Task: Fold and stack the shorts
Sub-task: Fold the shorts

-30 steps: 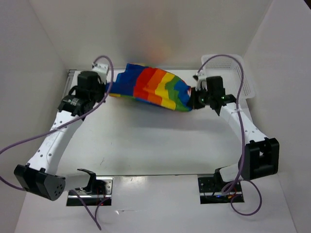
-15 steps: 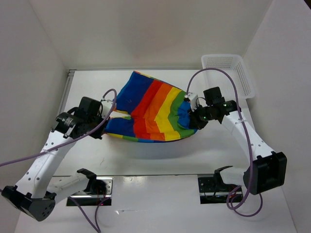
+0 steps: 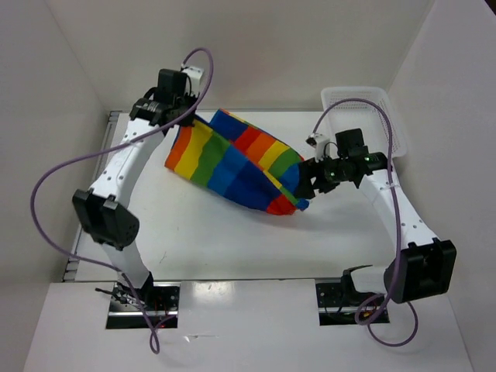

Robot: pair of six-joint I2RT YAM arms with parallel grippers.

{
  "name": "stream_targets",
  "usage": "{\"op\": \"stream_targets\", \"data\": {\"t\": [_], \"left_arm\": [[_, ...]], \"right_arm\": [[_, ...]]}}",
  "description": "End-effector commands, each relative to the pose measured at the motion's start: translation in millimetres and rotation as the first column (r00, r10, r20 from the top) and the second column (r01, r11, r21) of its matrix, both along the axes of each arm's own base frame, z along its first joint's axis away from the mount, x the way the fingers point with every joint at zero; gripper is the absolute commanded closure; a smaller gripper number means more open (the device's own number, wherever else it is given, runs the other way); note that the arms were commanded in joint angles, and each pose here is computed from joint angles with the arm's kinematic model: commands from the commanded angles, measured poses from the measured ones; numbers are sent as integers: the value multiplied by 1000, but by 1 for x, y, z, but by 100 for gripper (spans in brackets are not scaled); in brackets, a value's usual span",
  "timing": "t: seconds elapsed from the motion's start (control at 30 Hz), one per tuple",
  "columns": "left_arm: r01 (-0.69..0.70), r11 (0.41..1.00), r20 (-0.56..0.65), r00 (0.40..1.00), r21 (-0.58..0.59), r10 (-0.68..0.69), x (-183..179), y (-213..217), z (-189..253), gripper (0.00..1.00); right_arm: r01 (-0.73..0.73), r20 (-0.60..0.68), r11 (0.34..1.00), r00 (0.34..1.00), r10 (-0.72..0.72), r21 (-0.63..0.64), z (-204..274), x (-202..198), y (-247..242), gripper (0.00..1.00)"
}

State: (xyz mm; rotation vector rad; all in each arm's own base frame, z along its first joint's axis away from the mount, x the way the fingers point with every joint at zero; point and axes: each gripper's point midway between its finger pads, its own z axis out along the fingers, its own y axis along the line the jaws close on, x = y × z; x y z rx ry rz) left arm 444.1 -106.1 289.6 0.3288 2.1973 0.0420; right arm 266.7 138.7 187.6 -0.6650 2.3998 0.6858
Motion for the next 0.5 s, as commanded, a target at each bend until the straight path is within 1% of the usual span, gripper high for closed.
{"op": "stream_targets", "data": {"t": [0.0,0.03,0.07,0.1,0.17,0.2,0.23,0.27,0.3,0.33,0.37,0.4,0.47], "left_arm": [[15,999,72,997,-32,-12,46,-15,11,100],[34,999,66,997,-36,-32,51,-24,6,100],[34,999,54,998,-33,-32,65,-29,-4,100],[53,998,49,997,-37,-52,69,-38,-9,100],[65,997,45,997,-44,-63,87,-47,-15,100],[74,996,33,997,-48,-73,90,-50,-18,100],[73,996,5,997,-41,-73,99,-53,-36,100],[61,997,6,998,-42,-61,107,-48,-37,100],[55,997,37,998,-56,-53,115,-43,-23,100],[54,997,14,998,-51,-53,122,-45,-38,100],[52,997,15,999,-58,-51,126,-41,-37,100],[49,997,5,999,-62,-49,127,-37,-38,100],[61,995,27,998,-74,-59,131,-40,-30,100]], "right_arm": [[114,-36,993,993,-113,32,-14,16,-14,10],[128,-29,992,991,-128,9,-20,23,-21,5],[154,25,988,988,-154,-3,-9,38,-26,1],[207,86,977,976,-202,-55,-4,55,-38,1],[225,243,969,950,-196,-100,29,92,-49,1],[206,287,972,943,-168,-111,40,101,-50,1],[125,350,981,934,-66,-147,55,107,-35,1],[91,379,979,925,-16,-181,59,107,-28,1],[46,398,975,916,46,-218,59,105,-19,1],[5,410,965,906,106,-261,52,103,-9,1],[-66,386,954,904,182,-293,39,96,14,1],[-100,367,947,905,214,-305,30,93,23,2],[-179,262,927,926,271,-329,-2,85,31,2]]}}
